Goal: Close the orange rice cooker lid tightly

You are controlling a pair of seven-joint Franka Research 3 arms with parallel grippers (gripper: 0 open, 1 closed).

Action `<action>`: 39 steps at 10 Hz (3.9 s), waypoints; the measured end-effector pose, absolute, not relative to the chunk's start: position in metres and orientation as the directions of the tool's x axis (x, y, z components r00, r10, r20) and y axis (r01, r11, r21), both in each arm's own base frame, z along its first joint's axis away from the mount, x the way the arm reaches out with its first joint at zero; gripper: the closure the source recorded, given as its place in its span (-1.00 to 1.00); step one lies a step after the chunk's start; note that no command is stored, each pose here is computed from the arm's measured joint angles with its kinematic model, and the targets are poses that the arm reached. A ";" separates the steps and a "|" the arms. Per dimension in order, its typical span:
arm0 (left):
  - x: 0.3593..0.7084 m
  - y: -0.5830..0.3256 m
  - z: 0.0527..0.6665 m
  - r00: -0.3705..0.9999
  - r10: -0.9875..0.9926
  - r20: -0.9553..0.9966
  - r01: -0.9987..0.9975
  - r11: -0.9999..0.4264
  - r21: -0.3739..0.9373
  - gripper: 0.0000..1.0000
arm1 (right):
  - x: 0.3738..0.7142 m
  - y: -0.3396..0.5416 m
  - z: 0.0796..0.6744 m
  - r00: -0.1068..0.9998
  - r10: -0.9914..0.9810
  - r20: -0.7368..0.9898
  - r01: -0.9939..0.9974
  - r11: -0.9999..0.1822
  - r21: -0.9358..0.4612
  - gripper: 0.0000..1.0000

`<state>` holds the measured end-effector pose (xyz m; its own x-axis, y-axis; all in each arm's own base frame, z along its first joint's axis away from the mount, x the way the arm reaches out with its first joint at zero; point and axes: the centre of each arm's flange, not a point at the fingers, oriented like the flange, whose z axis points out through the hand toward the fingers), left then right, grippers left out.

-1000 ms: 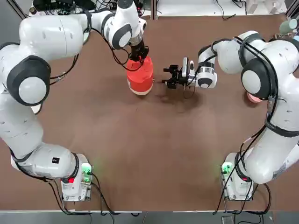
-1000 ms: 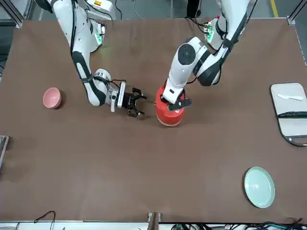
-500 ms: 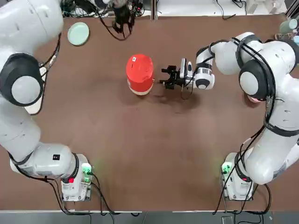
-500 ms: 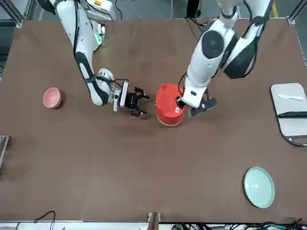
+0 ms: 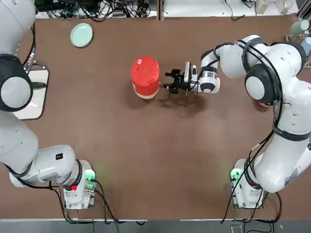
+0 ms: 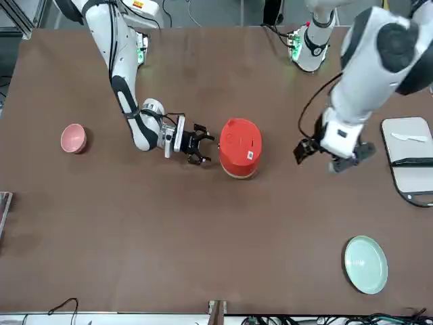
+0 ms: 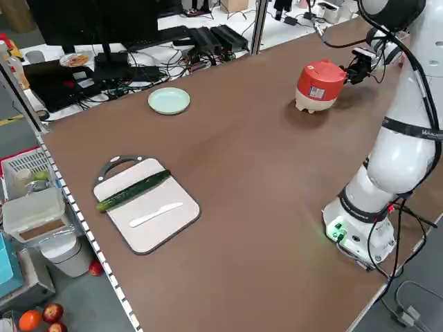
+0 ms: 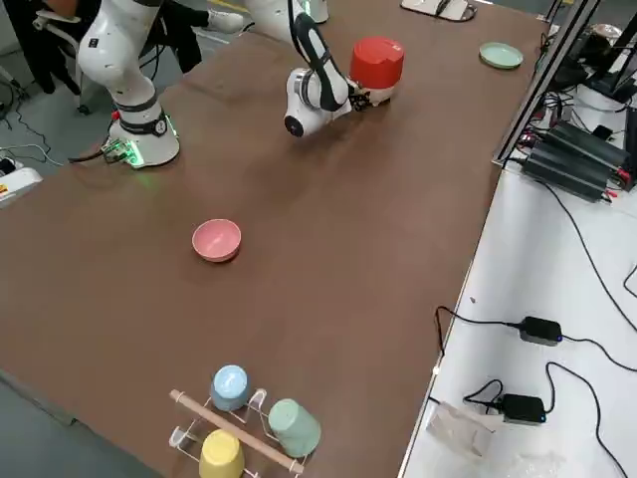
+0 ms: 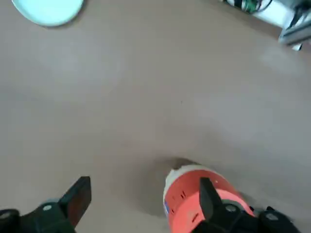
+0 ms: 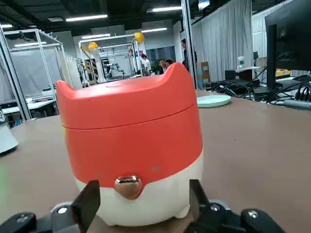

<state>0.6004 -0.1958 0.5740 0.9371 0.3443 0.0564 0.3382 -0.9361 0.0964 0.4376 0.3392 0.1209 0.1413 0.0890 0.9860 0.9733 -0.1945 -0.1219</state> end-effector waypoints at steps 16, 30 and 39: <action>0.589 -0.069 0.611 0.997 -0.068 0.032 -0.069 -0.998 0.014 -1.00 | 0.443 0.353 0.117 0.152 0.075 0.986 0.962 -0.240 -0.130 -0.44; 0.588 -0.054 0.615 0.998 -0.043 0.035 -0.043 -0.999 0.012 -1.00 | 0.446 0.351 0.115 0.154 0.090 0.984 0.960 -0.251 -0.127 0.26; 0.586 -0.053 0.619 0.998 -0.040 0.040 -0.041 -0.999 0.011 -1.00 | 0.483 0.313 0.135 0.130 0.107 0.986 0.942 -0.322 -0.089 -1.00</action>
